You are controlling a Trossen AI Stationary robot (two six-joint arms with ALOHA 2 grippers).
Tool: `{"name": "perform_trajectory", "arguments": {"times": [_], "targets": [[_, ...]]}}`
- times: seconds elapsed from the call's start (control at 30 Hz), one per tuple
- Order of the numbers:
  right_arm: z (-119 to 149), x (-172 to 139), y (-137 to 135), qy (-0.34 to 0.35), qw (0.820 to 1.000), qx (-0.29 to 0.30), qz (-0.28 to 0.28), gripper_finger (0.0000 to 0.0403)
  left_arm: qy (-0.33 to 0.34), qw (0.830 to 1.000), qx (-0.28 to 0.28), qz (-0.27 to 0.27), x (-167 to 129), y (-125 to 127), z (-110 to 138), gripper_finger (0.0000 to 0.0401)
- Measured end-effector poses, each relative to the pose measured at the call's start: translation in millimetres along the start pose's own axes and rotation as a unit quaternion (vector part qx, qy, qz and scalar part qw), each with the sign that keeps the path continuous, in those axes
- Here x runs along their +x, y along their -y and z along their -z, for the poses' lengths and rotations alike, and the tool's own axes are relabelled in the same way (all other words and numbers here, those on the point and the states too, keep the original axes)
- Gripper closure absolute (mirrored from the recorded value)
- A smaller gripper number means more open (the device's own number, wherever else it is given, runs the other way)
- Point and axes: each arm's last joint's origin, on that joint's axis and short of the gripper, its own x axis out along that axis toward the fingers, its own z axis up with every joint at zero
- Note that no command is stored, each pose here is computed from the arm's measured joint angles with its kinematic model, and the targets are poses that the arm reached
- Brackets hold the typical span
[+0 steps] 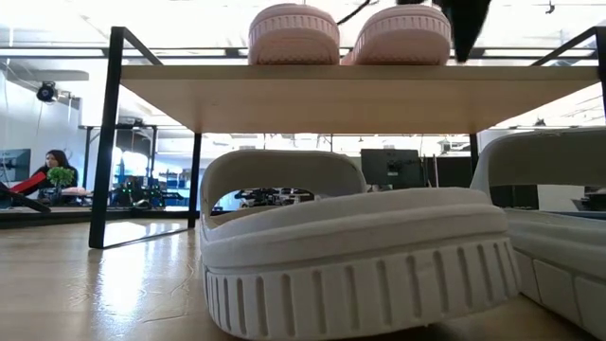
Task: Pick and place slides into the shelf
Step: Adjust the gray slides under the shelf
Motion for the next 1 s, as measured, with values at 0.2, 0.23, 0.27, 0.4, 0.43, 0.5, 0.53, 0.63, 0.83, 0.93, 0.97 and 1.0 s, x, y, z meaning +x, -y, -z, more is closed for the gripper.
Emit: {"name": "perform_trajectory", "arguments": {"times": [0.2,0.23,0.27,0.4,0.43,0.5,0.53,0.63,0.83,0.93,0.97,1.0], "targets": [[38.1,-25.7,-25.2,0.034,0.997,0.056,-0.037,0.0392,-0.046,0.98,0.147,0.128,22.5,38.6,23.2,0.04],[43.9,-27.7,-31.1,0.035,0.996,0.07,-0.043,0.0392,-0.058,0.977,0.16,0.13,25.8,39.2,27.9,0.04],[49.7,-29.1,-37.4,0.036,0.995,0.083,-0.049,0.0392,-0.073,0.975,0.167,0.131,28.9,38.7,32.6,0.04],[70.4,-28.7,-63.7,0.034,0.99,0.113,-0.07,0.0392,-0.132,0.971,0.161,0.119,39.0,31.9,50.1,0.04],[73.8,-27.3,-70.4,0.035,0.99,0.117,-0.071,0.0392,-0.145,0.969,0.158,0.121,41.3,31.5,54.0,0.04],[79.7,-22.9,-84.0,0.038,0.99,0.115,-0.073,0.0392,-0.17,0.966,0.143,0.131,44.2,32.4,60.3,0.04],[81.6,-21.2,-90.1,0.041,0.99,0.113,-0.076,0.0392,-0.18,0.965,0.131,0.137,44.9,33.6,62.7,0.04],[85.7,-15.5,-107.9,0.048,0.989,0.108,-0.091,0.0392,-0.189,0.967,0.092,0.147,46.6,39.1,72.6,0.04],[103.2,-5.8,-146.0,0.068,0.988,0.059,-0.126,0.0392,-0.137,0.975,0.094,0.147,48.4,57.9,103.9,0.04],[116.0,2.4,-162.8,0.092,0.989,0.03,-0.111,0.0392,-0.109,0.98,0.118,0.12,55.7,65.7,128.3,0.04],[120.5,6.1,-168.0,0.099,0.99,0.021,-0.101,0.0392,-0.104,0.98,0.128,0.11,60.1,68.3,136.8,0.04],[124.1,9.7,-172.6,0.106,0.99,0.013,-0.093,0.0392,-0.1,0.98,0.138,0.102,64.5,70.7,144.0,0.04]]}}
